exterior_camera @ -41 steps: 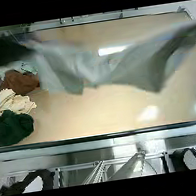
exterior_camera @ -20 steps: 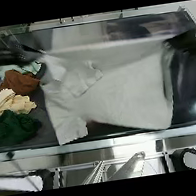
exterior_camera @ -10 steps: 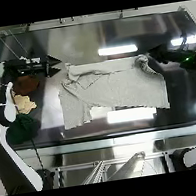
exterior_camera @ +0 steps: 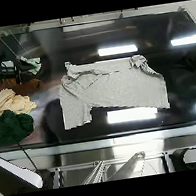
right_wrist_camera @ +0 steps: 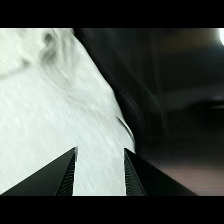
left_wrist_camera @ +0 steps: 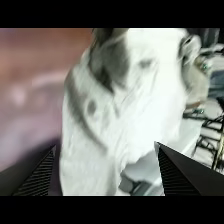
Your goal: Fold the shirts.
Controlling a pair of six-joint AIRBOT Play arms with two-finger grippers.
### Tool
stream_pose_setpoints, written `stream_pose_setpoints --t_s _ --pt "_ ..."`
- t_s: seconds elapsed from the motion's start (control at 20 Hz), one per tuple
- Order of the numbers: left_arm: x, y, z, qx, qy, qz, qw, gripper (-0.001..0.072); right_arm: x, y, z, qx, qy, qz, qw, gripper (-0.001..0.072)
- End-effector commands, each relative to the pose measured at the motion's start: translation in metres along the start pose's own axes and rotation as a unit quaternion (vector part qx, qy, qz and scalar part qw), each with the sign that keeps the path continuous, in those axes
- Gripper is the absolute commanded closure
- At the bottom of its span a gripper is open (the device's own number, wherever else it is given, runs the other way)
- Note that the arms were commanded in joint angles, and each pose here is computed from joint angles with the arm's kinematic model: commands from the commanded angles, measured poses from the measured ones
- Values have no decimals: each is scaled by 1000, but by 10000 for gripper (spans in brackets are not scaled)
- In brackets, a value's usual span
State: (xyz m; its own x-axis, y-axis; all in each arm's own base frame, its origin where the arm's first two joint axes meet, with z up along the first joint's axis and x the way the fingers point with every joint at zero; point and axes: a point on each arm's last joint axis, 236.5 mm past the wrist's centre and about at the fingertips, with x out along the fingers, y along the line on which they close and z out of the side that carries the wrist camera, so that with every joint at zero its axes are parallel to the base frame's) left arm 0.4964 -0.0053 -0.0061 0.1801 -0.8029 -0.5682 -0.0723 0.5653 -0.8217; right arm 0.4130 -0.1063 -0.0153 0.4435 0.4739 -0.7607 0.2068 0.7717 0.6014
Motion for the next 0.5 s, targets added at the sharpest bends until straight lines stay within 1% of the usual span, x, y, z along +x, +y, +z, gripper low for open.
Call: stream_pose_setpoints --t_s 0.0,0.1,0.25,0.3,0.35,0.4,0.45 --pt "32 29 -56 -40 73 48 995 18 -15 -29 -49 45 23 -37 998 371" --pt "69 42 -69 -55 87 51 993 18 -13 -21 -57 46 22 -21 998 371" --pt "115 49 -80 -72 115 37 990 18 -14 -3 -56 48 17 13 999 371" --pt "127 47 -86 -70 134 36 988 62 -15 3 -56 46 17 22 999 371" --pt "136 43 -91 -60 156 34 985 211 -16 6 -56 45 18 27 998 372" --pt "142 38 -97 -53 177 28 982 240 -16 7 -57 45 19 30 998 371" --pt "146 33 -102 -47 196 25 979 242 -17 8 -58 45 22 31 998 371"
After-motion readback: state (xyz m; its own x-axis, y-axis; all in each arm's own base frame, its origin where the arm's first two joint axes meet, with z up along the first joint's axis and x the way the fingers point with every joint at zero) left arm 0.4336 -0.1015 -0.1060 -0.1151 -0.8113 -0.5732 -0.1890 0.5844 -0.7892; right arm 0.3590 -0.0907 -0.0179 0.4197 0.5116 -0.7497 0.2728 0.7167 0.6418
